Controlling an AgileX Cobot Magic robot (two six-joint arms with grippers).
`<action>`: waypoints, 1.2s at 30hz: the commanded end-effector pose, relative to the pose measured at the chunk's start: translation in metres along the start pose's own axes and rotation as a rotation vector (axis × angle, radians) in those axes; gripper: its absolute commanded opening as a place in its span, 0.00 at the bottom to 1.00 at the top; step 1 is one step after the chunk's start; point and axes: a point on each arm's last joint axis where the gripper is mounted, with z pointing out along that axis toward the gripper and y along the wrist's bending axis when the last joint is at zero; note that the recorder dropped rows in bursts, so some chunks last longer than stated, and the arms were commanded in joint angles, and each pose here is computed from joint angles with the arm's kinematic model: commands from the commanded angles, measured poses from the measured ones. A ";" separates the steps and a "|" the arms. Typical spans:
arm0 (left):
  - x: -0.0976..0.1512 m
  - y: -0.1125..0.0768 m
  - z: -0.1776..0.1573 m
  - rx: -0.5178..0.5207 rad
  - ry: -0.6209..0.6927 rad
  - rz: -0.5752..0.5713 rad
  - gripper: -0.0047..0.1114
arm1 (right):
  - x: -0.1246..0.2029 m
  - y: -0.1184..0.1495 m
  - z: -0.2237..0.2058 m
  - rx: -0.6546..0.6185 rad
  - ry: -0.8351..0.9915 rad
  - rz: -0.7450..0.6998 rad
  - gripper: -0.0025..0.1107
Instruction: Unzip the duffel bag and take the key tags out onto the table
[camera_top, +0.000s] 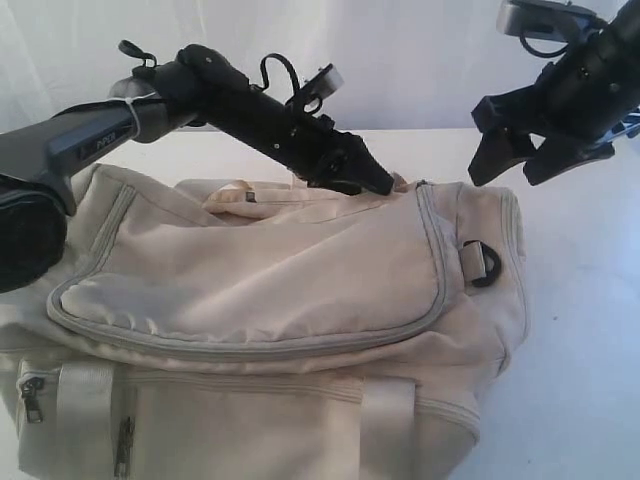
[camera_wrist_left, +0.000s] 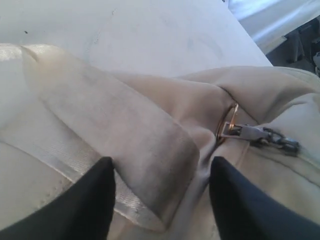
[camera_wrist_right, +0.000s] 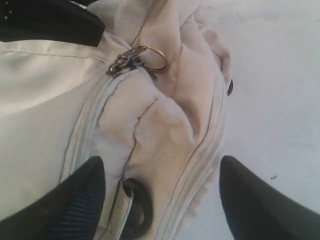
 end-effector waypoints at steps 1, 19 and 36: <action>-0.005 -0.010 0.001 0.055 -0.024 -0.016 0.21 | -0.005 -0.002 -0.005 0.014 -0.066 0.010 0.56; -0.031 -0.053 -0.056 0.065 -0.094 0.129 0.04 | -0.039 -0.009 0.067 -0.254 -0.217 0.170 0.56; -0.029 -0.053 -0.056 0.065 -0.073 0.138 0.04 | -0.040 -0.005 0.076 -0.361 -0.189 0.242 0.35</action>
